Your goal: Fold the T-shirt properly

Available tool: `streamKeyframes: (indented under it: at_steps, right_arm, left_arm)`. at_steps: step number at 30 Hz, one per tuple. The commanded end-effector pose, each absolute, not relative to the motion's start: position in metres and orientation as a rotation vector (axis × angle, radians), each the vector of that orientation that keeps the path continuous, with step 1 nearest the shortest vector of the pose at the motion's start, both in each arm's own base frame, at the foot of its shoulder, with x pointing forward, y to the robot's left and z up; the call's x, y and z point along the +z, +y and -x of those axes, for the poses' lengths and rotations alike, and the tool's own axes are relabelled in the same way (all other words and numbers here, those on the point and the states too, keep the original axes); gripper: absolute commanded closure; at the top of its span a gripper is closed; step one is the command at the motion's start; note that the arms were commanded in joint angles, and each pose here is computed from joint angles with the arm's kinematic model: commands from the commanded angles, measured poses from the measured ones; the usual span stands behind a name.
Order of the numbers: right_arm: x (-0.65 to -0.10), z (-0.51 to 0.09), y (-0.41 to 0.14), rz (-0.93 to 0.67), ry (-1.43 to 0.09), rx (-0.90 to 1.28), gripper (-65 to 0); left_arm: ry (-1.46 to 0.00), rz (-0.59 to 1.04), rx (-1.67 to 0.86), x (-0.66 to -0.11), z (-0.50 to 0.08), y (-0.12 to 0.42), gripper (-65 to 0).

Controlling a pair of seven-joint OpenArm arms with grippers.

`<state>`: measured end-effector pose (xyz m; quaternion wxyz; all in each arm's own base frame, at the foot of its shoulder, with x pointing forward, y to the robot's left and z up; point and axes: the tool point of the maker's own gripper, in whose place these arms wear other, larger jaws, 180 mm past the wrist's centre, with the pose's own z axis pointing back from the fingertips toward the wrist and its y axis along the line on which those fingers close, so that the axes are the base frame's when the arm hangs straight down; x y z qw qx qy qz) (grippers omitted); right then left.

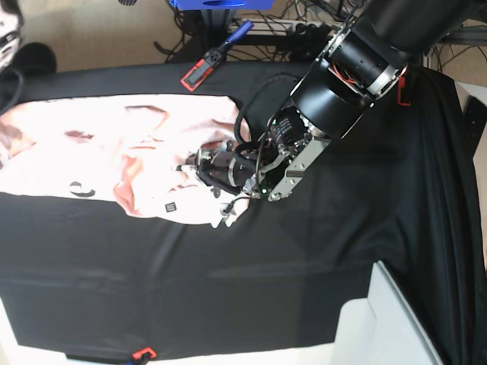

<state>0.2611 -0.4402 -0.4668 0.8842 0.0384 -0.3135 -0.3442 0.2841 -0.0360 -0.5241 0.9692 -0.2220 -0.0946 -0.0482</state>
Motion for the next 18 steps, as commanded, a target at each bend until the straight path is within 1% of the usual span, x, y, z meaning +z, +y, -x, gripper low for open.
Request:
streamKeyframes:
  at_steps: [1, 3, 4, 10, 12, 14, 15, 18]
  right_arm:
    - [-0.445, -0.269, -0.466, -0.053, -0.719, -0.735, -45.7]
    - [-0.448, -0.267, -0.466, -0.073, -0.715, -0.77, -54.1]
    - [-0.448, -0.266, -0.469, -0.076, -0.718, -0.785, -56.9]
    - [-0.452, -0.27, -0.461, -0.106, -0.717, -0.799, -57.2]
    - [-0.46, -0.272, -0.444, -0.184, -0.717, -0.779, -57.2]
    - [-0.467, -0.273, -0.428, -0.287, -0.729, -0.802, -56.9]
    - [-0.47, -0.272, -0.425, -0.314, -0.731, -0.831, -56.9]
    - [-0.468, -0.272, -0.428, -0.317, -0.735, -0.84, -56.9]
  left_arm:
    - [-0.12, -0.017, -0.089, -0.569, -0.257, 0.093, 0.0]
    - [-0.115, -0.017, -0.089, -0.57, -0.255, 0.093, 0.0]
    - [-0.118, -0.015, -0.09, -0.57, -0.255, 0.093, 0.0]
    - [-0.141, 0.017, -0.1, -0.565, -0.257, 0.081, 0.0]
    - [-0.138, 0.017, -0.1, -0.566, -0.255, 0.081, 0.0]
    - [-0.137, 0.019, -0.1, -0.566, -0.254, 0.08, 0.0]
    - [-0.137, 0.019, -0.1, -0.566, -0.254, 0.08, 0.0]
    - [-0.138, 0.02, -0.1, -0.566, -0.254, 0.08, 0.0]
